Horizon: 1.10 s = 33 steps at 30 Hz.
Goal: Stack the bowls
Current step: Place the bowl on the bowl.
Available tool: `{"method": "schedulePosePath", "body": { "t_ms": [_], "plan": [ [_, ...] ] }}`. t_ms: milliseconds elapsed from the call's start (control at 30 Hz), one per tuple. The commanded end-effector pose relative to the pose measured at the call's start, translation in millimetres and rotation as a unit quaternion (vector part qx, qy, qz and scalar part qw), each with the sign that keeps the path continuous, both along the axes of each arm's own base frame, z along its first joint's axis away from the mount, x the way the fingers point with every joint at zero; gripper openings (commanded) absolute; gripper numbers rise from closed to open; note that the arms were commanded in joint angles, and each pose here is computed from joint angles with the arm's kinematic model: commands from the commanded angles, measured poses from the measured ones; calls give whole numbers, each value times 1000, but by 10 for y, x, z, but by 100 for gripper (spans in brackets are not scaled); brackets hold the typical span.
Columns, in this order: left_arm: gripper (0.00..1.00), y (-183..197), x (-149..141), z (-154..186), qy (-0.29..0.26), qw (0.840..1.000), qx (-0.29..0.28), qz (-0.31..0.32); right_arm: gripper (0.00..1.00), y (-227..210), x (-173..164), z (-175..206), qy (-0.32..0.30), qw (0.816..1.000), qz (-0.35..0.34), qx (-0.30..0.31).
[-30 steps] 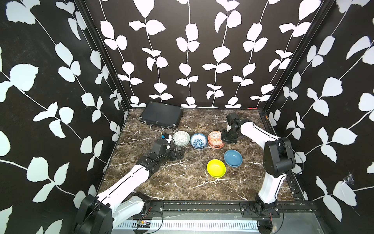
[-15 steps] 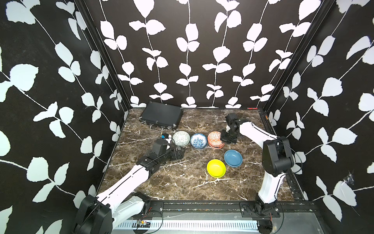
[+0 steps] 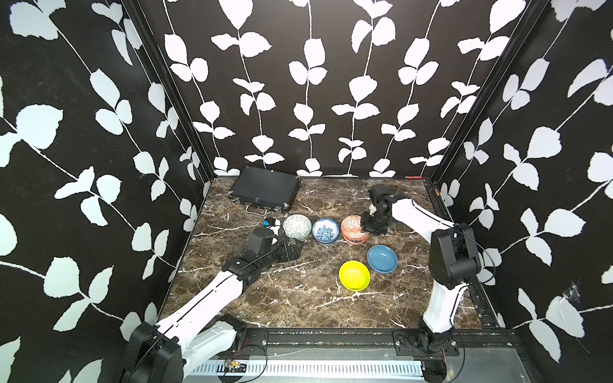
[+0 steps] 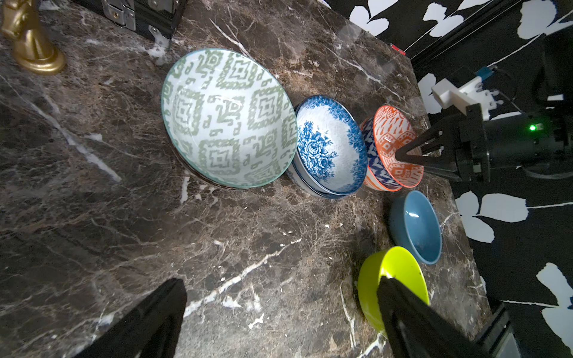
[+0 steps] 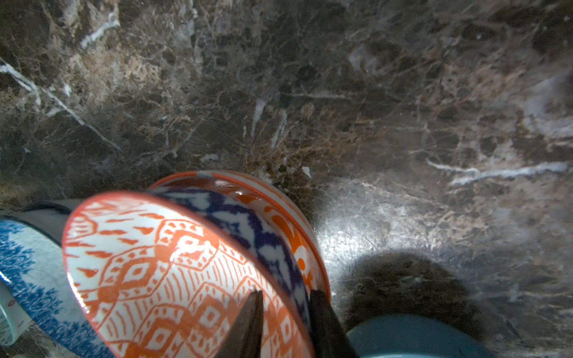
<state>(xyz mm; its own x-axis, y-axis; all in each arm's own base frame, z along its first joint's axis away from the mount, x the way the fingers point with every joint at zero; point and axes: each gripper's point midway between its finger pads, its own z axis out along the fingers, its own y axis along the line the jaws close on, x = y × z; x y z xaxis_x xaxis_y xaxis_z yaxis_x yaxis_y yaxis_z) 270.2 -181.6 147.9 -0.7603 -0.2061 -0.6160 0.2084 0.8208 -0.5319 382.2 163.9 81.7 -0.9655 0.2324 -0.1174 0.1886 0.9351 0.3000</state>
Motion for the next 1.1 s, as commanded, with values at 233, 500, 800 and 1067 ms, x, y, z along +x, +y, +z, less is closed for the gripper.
{"method": "schedulePosePath", "body": {
  "t_ms": [233, 500, 800, 1067],
  "plan": [
    [99, 34, -7, 31, -11, 1000, -7, 4, 42, -58, -40, 211, -12, 1000, -2, -13],
    [99, 38, -9, 34, -12, 1000, -7, 5, 47, -43, -33, 279, -14, 1000, -3, -8],
    [99, 40, -13, 39, -13, 1000, -8, 6, 43, -121, -93, 312, -13, 1000, -6, -25],
    [99, 49, -14, 39, -13, 1000, -8, 7, 27, -139, -87, 195, -1, 999, -6, -31]
  ]
}}
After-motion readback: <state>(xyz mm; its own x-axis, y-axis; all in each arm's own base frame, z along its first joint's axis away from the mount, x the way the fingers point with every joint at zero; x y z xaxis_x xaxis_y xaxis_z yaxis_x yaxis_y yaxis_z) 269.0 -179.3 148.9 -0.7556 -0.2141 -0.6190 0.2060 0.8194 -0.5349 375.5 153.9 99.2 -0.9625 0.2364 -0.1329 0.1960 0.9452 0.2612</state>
